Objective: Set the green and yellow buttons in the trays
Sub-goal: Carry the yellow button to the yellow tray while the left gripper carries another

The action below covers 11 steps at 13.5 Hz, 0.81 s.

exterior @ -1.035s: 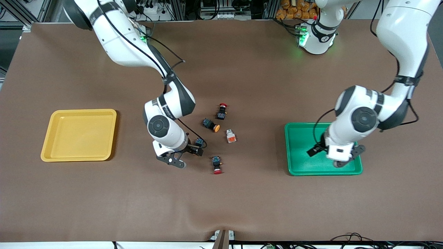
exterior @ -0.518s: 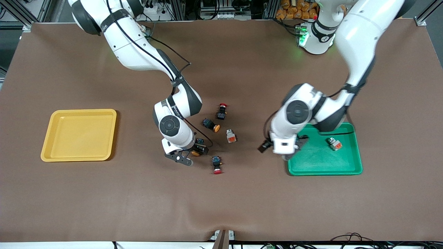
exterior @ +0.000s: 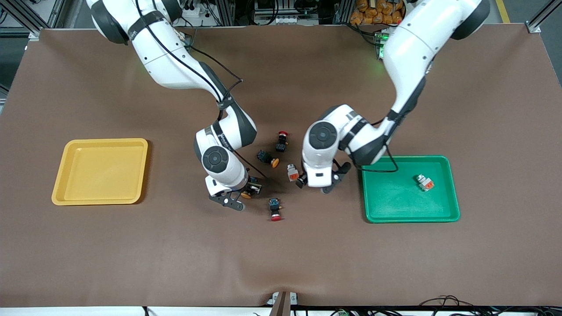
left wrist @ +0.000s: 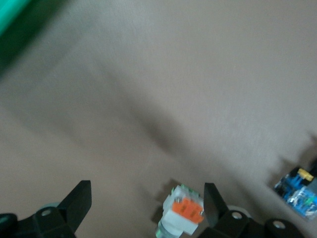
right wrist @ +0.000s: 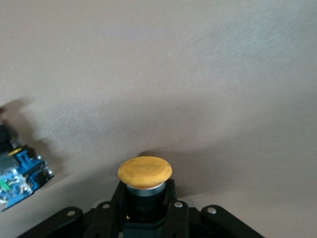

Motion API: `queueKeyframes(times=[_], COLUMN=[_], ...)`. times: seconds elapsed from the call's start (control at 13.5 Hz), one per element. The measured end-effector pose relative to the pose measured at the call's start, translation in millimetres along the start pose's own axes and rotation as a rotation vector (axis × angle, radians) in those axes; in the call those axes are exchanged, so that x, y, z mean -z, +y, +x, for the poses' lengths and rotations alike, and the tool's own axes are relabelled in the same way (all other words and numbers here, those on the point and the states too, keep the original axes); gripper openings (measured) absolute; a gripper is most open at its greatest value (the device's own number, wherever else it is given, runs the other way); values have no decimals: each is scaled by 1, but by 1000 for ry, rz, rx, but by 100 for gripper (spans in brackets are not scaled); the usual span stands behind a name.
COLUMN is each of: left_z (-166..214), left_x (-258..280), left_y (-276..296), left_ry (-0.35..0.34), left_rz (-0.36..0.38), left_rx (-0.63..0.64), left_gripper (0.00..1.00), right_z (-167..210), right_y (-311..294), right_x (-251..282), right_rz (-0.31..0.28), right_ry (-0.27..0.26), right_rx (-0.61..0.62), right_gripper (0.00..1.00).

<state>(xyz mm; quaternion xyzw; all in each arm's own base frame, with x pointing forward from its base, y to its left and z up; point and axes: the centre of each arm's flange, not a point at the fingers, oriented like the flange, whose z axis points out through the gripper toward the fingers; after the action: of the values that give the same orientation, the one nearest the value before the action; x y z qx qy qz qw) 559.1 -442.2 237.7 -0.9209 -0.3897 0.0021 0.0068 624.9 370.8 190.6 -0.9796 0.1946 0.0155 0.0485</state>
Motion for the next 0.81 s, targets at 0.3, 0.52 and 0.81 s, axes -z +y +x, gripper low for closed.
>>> queueKeyframes(times=[0.3,0.52,0.81], left_z=[-14,-24,-47], left_x=[-16,-27,-38], left_y=[6,9,14], left_ry=[-14,-25,-33], left_rz=[-38,-58,-59], left_rx=[-53,-133,-211], left_gripper=[100,100,100], right_z=[44,84,129], right_y=[15,50,111], right_x=[59,101,146], right_rz=[-68,-80,-69], right_ry=[-82,-125,-165], right_rx=[-44,-11,76], right_gripper=[33,33,33])
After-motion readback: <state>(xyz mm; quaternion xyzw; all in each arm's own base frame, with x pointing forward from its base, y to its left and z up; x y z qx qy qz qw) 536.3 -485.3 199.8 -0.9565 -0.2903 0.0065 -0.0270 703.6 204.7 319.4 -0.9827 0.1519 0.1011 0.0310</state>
